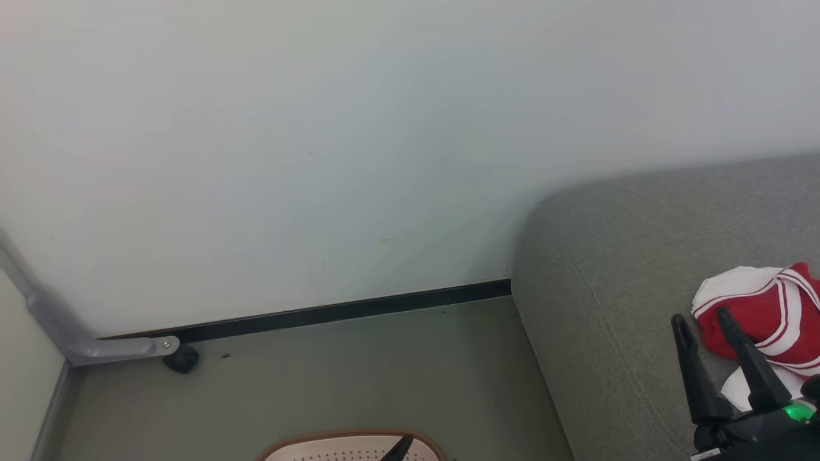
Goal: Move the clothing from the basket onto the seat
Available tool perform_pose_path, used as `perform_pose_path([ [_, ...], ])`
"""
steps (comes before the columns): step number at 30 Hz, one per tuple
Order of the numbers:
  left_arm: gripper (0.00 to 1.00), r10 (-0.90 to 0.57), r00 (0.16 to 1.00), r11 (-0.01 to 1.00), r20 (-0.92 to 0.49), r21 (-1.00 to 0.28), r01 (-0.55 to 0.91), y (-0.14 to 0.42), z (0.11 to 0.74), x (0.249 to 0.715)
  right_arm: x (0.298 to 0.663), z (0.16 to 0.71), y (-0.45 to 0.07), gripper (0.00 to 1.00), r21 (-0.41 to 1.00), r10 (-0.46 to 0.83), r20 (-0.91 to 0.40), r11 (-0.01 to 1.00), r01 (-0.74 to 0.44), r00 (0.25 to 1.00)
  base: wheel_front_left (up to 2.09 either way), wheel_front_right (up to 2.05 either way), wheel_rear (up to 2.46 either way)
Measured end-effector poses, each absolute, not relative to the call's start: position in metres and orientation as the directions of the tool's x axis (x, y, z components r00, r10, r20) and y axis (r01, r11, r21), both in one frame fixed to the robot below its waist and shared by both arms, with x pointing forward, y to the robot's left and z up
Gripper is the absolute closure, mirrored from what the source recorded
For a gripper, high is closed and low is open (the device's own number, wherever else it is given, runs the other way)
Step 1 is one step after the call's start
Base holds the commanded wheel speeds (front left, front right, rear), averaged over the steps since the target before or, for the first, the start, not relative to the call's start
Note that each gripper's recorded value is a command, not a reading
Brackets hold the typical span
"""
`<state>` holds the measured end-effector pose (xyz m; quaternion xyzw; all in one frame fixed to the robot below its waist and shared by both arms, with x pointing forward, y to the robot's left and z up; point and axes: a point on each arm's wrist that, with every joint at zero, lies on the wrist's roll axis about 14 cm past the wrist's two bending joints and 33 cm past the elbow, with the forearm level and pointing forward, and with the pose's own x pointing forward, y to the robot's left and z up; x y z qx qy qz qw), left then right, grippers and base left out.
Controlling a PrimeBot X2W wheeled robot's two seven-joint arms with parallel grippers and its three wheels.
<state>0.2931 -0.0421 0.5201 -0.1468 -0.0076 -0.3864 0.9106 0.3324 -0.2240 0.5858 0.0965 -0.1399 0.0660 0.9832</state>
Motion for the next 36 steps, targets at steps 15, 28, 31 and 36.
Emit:
perform_pose_path([
  [15,0.00,-0.627,0.772,0.731,0.105,-0.264,0.629,-0.015,0.512,0.304,0.332,0.554,-0.193,0.00,0.193,0.165,0.208,0.959,-0.206,0.964,0.00,0.00,0.00],
  [28,0.00,-0.323,0.945,0.909,0.046,-0.264,0.323,0.076,0.496,0.333,0.350,0.541,-0.146,0.00,0.218,0.264,0.175,0.929,-0.299,0.949,0.00,0.00,0.00],
  [31,0.00,-0.289,0.957,0.921,0.034,-0.261,0.288,0.088,0.493,0.332,0.354,0.536,-0.138,0.00,0.228,0.274,0.160,0.925,-0.305,0.949,0.00,0.00,0.00],
  [36,0.00,-0.238,0.971,0.937,0.013,-0.261,0.233,0.104,0.486,0.329,0.358,0.526,-0.128,0.00,0.235,0.289,0.129,0.920,-0.313,0.949,0.00,0.00,0.00],
])
